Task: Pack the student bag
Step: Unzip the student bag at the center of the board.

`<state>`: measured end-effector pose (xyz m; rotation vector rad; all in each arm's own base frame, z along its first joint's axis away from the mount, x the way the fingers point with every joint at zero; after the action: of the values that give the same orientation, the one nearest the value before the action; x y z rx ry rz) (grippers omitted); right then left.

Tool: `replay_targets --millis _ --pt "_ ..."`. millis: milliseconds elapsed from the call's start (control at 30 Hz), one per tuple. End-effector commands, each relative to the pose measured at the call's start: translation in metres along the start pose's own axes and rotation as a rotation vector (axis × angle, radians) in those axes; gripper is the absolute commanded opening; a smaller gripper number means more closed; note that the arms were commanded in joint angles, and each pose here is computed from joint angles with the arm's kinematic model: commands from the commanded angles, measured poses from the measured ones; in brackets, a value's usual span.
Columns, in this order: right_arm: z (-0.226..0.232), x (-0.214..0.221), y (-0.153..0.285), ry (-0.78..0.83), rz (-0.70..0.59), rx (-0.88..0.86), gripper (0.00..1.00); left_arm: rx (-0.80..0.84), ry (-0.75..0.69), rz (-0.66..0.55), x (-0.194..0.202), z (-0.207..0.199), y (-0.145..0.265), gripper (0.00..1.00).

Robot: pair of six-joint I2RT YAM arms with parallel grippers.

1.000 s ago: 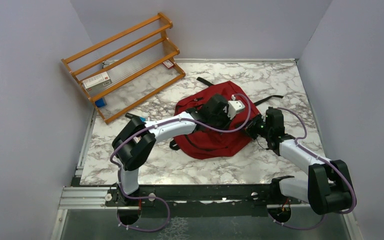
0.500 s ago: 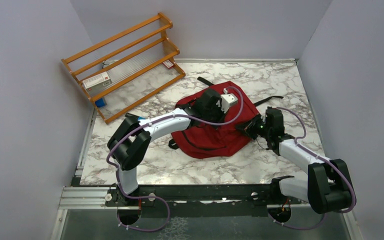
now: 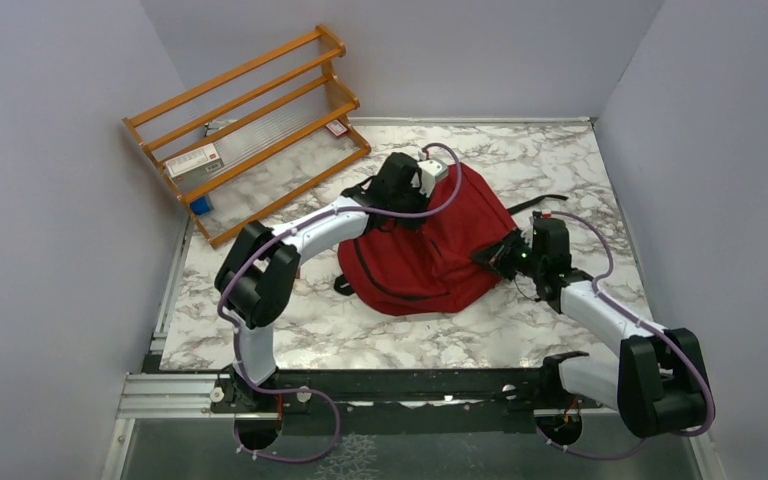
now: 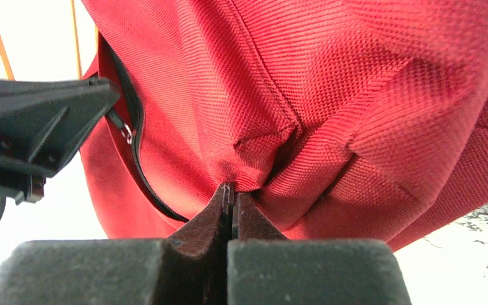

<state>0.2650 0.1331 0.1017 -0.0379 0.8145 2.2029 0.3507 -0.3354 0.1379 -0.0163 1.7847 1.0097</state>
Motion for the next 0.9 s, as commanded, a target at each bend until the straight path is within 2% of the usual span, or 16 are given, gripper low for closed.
replay_targets --millis 0,267,533,800,867 --pt "-0.003 0.0 0.009 0.049 -0.004 0.041 0.01 -0.116 0.03 -0.06 -0.024 0.039 0.002 0.0" --pt "-0.013 -0.008 0.025 0.073 -0.082 0.145 0.0 -0.218 0.134 -0.103 -0.038 0.089 0.001 0.0" --pt "-0.015 -0.019 0.038 0.124 -0.154 0.202 0.0 -0.3 0.216 -0.114 -0.035 0.134 -0.004 0.0" --pt "-0.012 -0.018 0.041 0.146 -0.154 0.188 0.0 -0.222 0.238 -0.122 -0.035 0.134 -0.019 0.0" --pt "-0.007 -0.021 0.044 0.167 -0.164 0.174 0.02 -0.2 0.238 -0.136 -0.038 0.129 -0.014 0.08"
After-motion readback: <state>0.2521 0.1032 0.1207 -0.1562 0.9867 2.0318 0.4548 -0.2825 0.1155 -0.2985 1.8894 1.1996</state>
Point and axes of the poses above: each gripper's point midway between its finger pads, its own y axis back along the fingers, its own z axis along the line the jaws close on, x = y × z, the point moved 3 cm from there along y, back along the fingers, and after that the axes turned 3 degrees about -y, right-handed, at the moved point
